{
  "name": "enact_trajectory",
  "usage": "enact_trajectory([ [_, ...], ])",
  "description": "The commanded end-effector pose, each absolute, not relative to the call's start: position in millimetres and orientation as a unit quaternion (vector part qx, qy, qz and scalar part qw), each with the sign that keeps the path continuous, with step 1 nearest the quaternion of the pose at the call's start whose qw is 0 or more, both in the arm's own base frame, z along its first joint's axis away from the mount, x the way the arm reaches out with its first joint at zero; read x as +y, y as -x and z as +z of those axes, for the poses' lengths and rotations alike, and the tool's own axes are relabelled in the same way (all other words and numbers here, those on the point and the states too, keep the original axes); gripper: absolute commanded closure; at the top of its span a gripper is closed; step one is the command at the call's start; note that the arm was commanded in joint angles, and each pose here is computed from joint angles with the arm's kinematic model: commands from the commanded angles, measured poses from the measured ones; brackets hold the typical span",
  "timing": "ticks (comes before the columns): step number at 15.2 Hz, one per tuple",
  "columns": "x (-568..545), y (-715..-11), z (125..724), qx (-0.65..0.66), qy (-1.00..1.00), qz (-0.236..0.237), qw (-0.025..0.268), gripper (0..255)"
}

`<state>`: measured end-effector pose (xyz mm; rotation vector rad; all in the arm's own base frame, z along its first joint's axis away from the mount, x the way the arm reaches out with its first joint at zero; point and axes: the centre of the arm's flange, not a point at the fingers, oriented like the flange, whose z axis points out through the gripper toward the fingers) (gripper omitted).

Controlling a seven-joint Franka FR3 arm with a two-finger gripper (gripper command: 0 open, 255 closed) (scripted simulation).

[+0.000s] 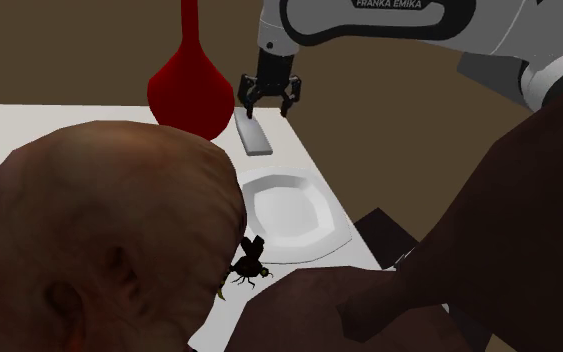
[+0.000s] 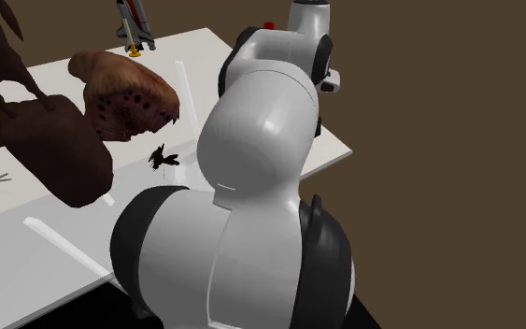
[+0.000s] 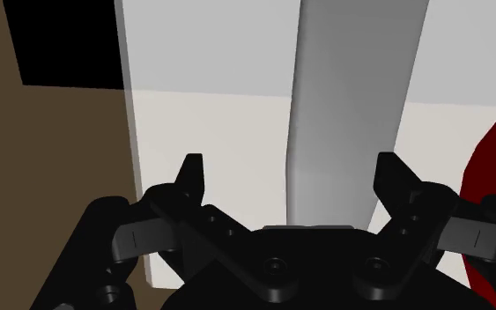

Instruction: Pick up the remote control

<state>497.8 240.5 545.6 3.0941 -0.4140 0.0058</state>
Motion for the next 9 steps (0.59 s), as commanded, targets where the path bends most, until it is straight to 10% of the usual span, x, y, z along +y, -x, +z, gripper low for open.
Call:
enact_trajectory([
  [1, 259.0, -516.3, 541.5, -0.150, -0.989, -0.002, 0.005, 0],
  [9, 267.4, -525.7, 502.3, -0.157, -0.988, -0.004, 0.003, 0],
])
